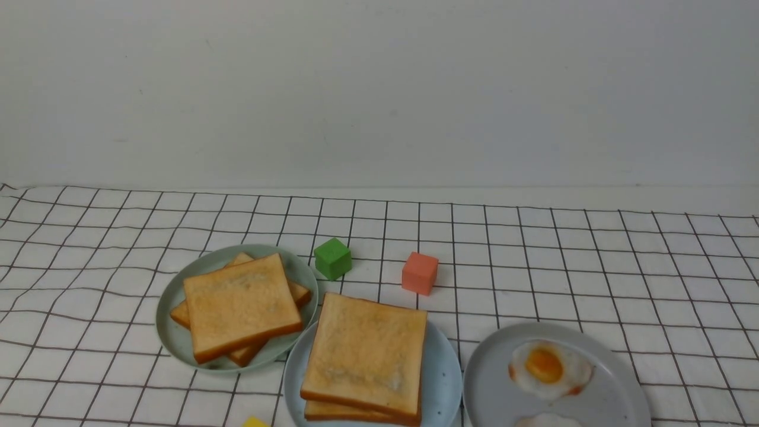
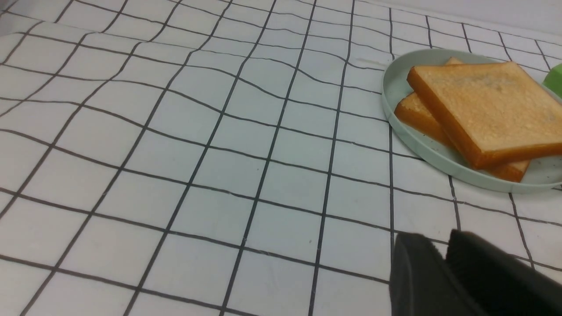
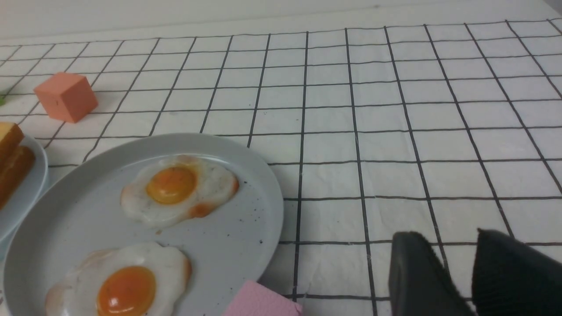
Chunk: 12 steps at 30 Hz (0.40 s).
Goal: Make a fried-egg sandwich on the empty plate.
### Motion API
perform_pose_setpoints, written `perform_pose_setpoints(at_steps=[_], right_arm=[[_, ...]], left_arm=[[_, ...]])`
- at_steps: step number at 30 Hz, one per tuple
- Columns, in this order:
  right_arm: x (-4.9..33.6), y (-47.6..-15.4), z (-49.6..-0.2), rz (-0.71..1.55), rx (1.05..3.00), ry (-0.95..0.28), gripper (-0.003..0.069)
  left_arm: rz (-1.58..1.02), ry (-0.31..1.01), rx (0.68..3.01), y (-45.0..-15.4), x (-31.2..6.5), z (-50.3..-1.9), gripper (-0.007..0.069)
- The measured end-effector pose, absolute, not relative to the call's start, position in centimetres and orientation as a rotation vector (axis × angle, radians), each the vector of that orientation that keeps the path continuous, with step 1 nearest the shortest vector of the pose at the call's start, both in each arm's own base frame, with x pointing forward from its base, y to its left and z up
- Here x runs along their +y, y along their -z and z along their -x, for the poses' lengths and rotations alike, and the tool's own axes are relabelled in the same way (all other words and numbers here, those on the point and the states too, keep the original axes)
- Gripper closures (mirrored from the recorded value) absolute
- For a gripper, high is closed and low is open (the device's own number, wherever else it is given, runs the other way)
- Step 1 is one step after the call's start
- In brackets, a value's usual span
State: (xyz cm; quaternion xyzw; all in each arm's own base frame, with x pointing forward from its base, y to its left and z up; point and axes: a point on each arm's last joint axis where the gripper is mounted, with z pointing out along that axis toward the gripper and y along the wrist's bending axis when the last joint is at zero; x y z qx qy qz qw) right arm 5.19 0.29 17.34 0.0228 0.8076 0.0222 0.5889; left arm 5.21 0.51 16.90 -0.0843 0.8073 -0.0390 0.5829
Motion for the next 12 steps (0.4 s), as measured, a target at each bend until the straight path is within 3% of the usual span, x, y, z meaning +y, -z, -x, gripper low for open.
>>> perform_pose_setpoints(at_steps=[12], right_arm=[[0.29, -17.34, -5.19, -0.053, 1.881, -0.052, 0.0431]], left_arm=[[0.197, 0.091, 1.885, -16.9, 0.51, -5.21, 0.0497]])
